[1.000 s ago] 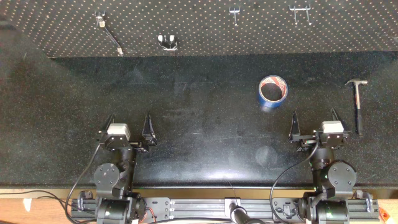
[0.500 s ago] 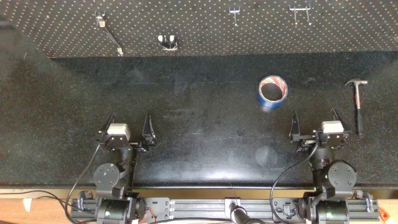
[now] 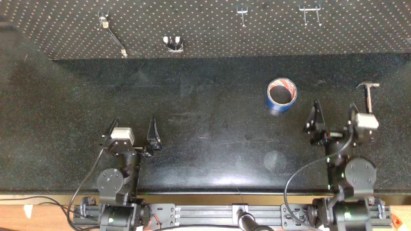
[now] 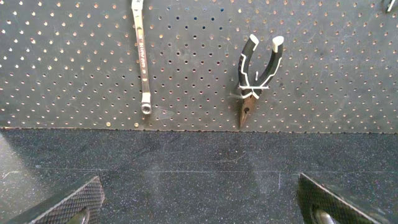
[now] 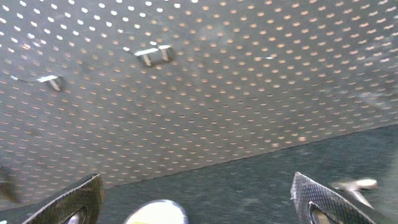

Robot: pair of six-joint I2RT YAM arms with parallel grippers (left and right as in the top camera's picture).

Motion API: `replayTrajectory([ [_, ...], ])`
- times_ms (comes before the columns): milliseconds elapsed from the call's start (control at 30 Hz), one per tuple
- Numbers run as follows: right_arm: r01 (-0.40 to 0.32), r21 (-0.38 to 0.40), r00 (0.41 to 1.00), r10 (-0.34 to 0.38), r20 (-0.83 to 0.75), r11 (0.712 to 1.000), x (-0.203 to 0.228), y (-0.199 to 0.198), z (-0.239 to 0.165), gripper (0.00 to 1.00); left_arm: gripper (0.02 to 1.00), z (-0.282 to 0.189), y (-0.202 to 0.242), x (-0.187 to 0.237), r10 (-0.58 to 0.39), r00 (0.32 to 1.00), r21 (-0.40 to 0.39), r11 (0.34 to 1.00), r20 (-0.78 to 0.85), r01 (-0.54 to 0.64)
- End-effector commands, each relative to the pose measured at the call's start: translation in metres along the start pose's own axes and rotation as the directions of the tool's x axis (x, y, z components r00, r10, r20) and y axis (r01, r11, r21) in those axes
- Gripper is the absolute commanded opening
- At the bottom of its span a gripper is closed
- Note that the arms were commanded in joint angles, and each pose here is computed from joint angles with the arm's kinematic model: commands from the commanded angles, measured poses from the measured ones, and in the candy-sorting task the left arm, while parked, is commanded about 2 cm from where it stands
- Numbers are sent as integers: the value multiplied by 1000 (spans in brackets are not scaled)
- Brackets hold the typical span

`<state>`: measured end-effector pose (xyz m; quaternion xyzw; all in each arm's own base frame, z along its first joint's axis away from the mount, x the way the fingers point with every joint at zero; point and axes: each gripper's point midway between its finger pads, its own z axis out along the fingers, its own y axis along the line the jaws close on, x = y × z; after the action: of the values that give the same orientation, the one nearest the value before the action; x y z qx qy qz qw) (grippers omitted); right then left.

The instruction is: Place Tools Onto Pegboard

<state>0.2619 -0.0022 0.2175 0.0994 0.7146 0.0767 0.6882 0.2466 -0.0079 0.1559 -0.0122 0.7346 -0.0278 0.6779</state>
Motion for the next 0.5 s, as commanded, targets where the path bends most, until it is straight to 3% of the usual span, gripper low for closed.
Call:
replayTrajectory([
  [33, -58, -56, 994, 52, -100, 997, -15, 31, 25, 980, 993, -1, 2, -1, 16, 1000, -12, 1000, 7, -16],
  [167, -45, -108, 946, 8, -323, 993, 15, 64, 62, 980, 996, -1, 2, -1, 16, 1000, -12, 1000, 7, -16],
  [300, -7, -85, 827, -42, -561, 996, 51, 78, 87, 980, 996, -1, 2, -1, 16, 1000, -12, 1000, 7, -16],
  [500, 74, -96, 655, -121, -746, 993, 93, 91, 108, 980, 996, -1, 2, -1, 16, 1000, -12, 1000, 7, -16],
])
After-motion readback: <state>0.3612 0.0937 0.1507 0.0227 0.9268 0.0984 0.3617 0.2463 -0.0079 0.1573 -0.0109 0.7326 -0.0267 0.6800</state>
